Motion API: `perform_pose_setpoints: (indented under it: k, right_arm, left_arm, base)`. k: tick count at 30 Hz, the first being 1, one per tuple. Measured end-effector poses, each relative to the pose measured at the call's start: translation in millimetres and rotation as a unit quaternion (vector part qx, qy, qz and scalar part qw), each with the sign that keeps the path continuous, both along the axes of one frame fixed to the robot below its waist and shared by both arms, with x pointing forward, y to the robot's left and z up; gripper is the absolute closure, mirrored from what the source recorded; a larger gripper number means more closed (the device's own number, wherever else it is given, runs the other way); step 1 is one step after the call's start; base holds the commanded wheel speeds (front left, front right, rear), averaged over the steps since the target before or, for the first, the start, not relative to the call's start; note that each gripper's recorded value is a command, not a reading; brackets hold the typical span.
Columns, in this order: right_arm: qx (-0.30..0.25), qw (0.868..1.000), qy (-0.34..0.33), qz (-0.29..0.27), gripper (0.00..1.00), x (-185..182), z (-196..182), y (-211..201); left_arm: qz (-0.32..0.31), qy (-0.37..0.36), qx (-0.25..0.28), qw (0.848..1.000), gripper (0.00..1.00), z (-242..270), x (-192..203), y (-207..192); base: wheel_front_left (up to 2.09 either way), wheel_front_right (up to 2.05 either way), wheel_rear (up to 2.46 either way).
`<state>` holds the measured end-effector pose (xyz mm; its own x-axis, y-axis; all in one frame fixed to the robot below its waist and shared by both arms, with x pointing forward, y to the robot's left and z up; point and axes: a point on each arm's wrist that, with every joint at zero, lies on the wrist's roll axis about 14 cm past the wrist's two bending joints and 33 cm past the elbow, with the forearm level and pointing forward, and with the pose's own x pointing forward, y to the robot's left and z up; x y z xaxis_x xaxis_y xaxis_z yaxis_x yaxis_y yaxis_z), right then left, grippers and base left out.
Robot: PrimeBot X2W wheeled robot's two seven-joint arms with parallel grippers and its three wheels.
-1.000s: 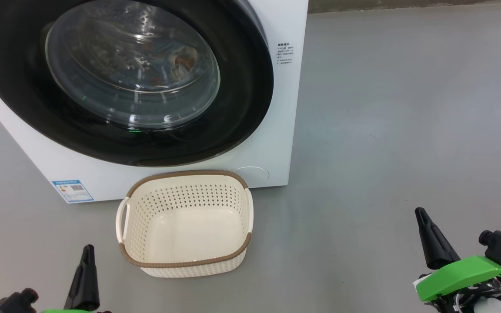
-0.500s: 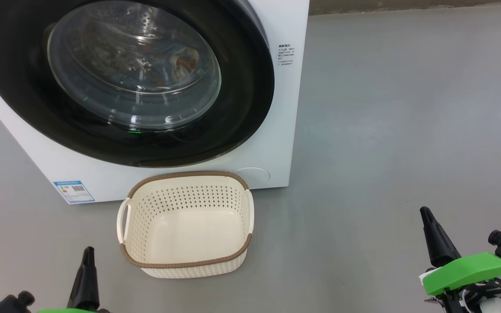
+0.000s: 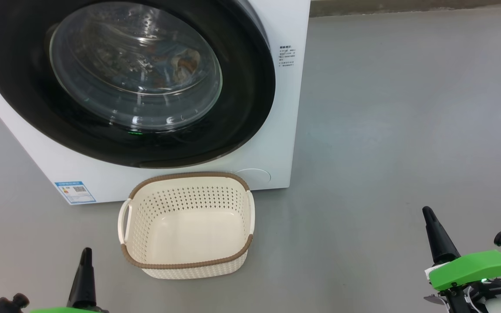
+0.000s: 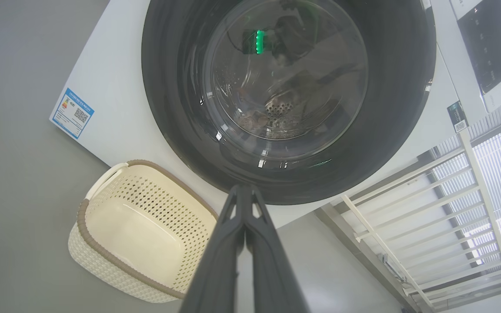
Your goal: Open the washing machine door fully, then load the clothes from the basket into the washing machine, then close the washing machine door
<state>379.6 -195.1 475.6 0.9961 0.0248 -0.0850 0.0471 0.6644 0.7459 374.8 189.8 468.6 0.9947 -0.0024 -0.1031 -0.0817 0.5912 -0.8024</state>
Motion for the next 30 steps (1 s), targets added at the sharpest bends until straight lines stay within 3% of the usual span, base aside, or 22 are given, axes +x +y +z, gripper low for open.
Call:
perform_pose_setpoints:
  k: [30]
  right_arm:
    - [0.158,0.987,0.006,-0.028,1.0,1.2,3.0,-3.9]
  left_arm:
    - [0.015,0.009,-0.14,0.99,1.0,0.1,-1.2,1.0]
  base:
    - [0.0,0.0,0.0]
